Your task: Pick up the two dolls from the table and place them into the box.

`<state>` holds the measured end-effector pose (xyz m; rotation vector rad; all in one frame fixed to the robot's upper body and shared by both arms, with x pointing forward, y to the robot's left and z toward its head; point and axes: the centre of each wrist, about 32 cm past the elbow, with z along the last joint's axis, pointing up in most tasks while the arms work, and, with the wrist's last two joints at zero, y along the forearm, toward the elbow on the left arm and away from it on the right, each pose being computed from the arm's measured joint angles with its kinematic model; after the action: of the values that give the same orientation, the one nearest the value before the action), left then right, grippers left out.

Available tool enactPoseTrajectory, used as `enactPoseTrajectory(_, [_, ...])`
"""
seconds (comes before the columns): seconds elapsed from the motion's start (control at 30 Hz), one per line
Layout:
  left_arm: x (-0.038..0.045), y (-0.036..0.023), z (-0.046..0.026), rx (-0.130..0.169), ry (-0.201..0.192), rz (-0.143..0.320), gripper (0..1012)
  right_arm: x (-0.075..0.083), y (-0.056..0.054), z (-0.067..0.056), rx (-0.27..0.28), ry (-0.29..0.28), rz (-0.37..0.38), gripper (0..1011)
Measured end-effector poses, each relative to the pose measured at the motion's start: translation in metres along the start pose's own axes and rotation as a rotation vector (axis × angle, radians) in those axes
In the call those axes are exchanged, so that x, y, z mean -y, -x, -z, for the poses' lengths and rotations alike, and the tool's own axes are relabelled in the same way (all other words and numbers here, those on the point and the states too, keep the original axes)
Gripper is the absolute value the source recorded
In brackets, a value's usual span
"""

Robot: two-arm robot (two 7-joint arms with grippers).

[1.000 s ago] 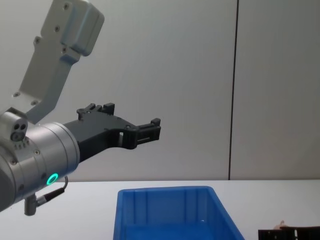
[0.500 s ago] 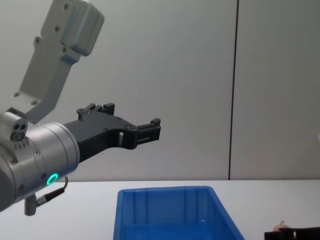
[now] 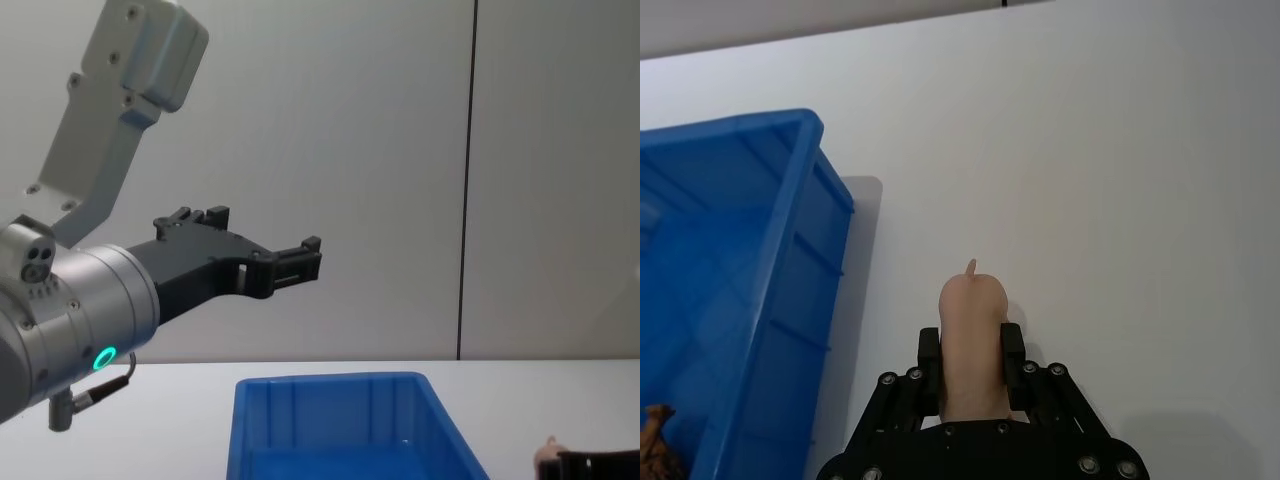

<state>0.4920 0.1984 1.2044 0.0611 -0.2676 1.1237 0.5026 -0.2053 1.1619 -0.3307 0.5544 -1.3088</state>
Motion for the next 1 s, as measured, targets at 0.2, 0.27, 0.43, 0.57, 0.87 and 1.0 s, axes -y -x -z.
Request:
enactPoseTrajectory(0.2, [0.0,0.0,0.0,0.0,0.0,0.0,1001,0.003,-0.002,-0.004,0.012,-0.042,-0.016,345])
enactPoseTrajectory(0.27, [0.0,0.0,0.0,0.0,0.0,0.0,1001,0.004,-0.002,-0.007,0.018,-0.064,-0.024,345])
enactPoseTrajectory(0.43, [0.0,0.0,0.0,0.0,0.0,0.0,1001,0.008,-0.003,-0.014,0.035,-0.123,-0.048,345])
enactPoseTrajectory(0.57, [0.0,0.0,0.0,0.0,0.0,0.0,1001,0.012,-0.003,-0.02,0.048,-0.17,-0.075,345])
enactPoseTrajectory(0.87, [0.0,0.0,0.0,0.0,0.0,0.0,1001,0.02,-0.002,-0.035,0.082,-0.268,-0.177,345])
enactPoseTrajectory(1.0, [0.0,0.0,0.0,0.0,0.0,0.0,1001,0.023,-0.001,-0.04,0.091,-0.292,-0.231,345])
